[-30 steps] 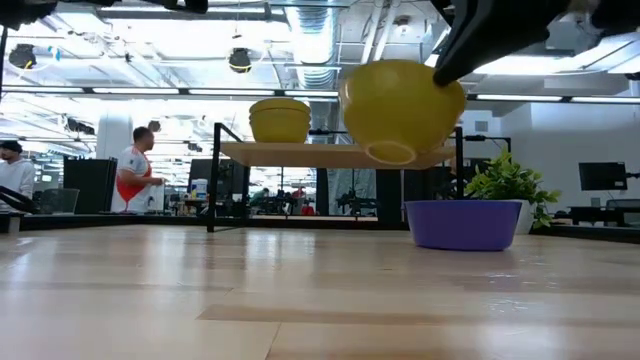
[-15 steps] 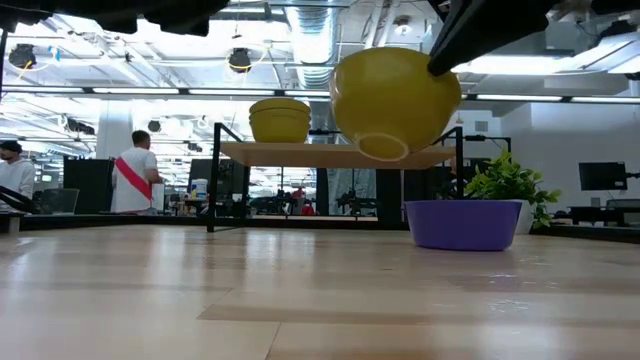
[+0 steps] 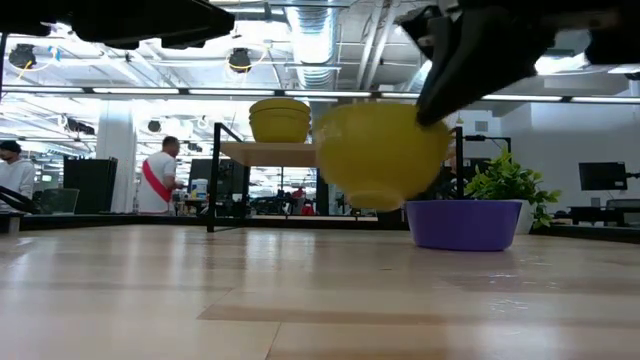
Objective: Pick & Place Mini bowls
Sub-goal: Stack the white patterned bowl on top of the white patterned bowl on the shelf
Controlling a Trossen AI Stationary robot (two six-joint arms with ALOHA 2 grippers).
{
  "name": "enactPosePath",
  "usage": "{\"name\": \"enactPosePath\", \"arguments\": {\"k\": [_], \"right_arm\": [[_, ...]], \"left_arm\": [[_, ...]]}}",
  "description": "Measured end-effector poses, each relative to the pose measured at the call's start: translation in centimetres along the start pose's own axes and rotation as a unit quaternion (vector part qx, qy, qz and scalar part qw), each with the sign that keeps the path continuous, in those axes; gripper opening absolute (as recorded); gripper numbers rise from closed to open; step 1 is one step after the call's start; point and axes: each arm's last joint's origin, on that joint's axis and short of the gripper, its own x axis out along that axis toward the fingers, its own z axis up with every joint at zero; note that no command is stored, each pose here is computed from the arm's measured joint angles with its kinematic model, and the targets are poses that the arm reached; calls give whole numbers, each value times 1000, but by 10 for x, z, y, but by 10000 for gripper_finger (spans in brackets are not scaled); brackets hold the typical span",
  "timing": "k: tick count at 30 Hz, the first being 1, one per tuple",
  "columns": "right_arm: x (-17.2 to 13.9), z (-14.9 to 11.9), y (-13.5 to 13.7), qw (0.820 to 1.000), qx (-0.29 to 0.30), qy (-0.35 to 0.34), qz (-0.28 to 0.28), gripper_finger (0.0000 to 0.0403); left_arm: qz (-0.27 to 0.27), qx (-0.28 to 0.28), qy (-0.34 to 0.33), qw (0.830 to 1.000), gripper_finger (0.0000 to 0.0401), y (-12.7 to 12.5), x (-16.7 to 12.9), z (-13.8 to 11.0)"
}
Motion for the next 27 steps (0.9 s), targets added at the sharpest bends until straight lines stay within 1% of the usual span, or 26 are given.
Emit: {"name": "enactPosePath", "arguments": {"k": [5, 10, 14, 19, 21, 23, 27], "right_arm": [[14, 3, 2, 1000, -5, 5, 20, 0], [22, 7, 3, 1000, -4, 10, 24, 0], [28, 6, 1, 999, -3, 18, 31, 0], [31, 4, -6, 999, 4, 24, 27, 0], [32, 4, -8, 999, 1, 22, 36, 0], [33, 4, -10, 998, 5, 20, 51, 0], [34, 4, -13, 998, 8, 16, 58, 0]], "left_arm": [[-3, 5, 11, 1000, 145, 0, 0, -2], [14, 24, 57, 998, 145, 6, 4, -14], [19, 47, 87, 995, 145, 12, 14, -27], [2, 54, 119, 991, 145, 14, 30, -43], [-3, 68, 137, 988, 145, 12, 36, -49], [-9, 85, 143, 986, 145, 10, 43, -52], [-16, 115, 147, 982, 145, 7, 54, -52]]}}
